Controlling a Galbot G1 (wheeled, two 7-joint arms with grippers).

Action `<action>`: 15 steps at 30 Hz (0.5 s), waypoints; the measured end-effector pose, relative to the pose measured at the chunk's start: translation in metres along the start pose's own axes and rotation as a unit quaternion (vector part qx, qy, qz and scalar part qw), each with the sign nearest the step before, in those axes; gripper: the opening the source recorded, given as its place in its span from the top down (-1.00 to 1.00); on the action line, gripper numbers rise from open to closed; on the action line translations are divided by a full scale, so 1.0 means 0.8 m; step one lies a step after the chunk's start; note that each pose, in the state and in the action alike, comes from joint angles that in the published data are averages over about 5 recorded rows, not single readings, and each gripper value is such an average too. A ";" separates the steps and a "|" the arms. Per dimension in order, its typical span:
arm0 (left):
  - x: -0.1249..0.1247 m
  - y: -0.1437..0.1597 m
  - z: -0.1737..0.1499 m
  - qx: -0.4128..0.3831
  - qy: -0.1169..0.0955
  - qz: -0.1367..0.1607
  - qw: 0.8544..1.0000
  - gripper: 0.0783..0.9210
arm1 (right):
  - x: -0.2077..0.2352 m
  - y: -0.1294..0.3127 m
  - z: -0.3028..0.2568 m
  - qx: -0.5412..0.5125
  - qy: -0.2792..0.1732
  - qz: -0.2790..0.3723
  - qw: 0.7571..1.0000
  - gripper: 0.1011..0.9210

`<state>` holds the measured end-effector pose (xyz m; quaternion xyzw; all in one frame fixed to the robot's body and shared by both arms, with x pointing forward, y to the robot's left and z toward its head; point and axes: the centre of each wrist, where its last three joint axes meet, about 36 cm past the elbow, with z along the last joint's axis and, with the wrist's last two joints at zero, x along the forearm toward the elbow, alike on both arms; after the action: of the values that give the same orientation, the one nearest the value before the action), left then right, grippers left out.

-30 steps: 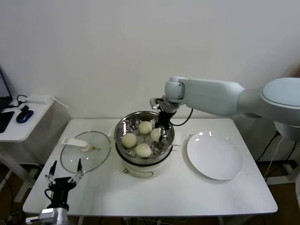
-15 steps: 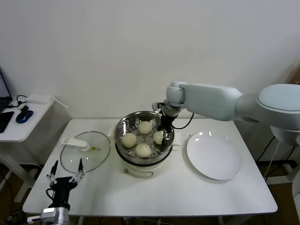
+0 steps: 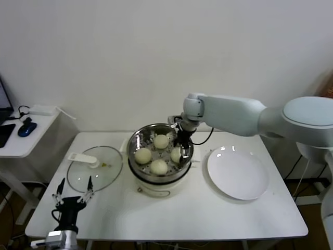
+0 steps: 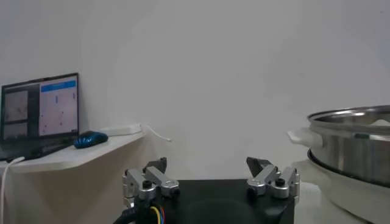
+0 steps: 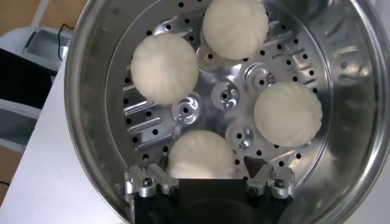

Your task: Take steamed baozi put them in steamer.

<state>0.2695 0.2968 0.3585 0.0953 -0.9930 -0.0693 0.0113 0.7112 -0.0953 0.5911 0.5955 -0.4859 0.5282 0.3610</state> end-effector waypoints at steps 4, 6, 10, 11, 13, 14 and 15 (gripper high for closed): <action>0.000 0.000 0.000 0.000 0.000 0.000 1.000 -0.77 | 0.008 -0.002 -0.002 0.001 -0.004 0.000 1.000 -0.76; 0.000 0.000 -0.001 0.000 -0.001 0.000 1.000 -0.77 | 0.014 -0.002 -0.002 0.001 -0.006 0.000 1.000 -0.76; -0.001 -0.001 -0.003 0.001 -0.001 0.001 1.000 -0.77 | 0.029 -0.003 0.000 0.000 -0.013 0.001 1.000 -0.76; -0.001 -0.001 -0.003 0.001 -0.002 0.001 1.000 -0.77 | 0.033 -0.003 0.000 0.000 -0.015 0.002 1.000 -0.76; -0.001 -0.001 -0.003 0.001 -0.002 0.001 1.000 -0.77 | 0.042 -0.003 0.000 0.000 -0.021 0.003 1.000 -0.76; -0.001 -0.001 -0.004 0.001 -0.002 0.001 1.000 -0.77 | 0.047 -0.003 0.000 0.000 -0.024 0.005 1.000 -0.76; -0.001 -0.001 -0.004 0.001 -0.002 0.001 1.000 -0.77 | 0.053 -0.003 0.001 0.000 -0.027 0.007 1.000 -0.76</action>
<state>0.2703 0.2954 0.3615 0.0941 -0.9932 -0.0685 0.0096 0.7121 -0.1038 0.6326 0.6061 -0.4999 0.5144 0.3437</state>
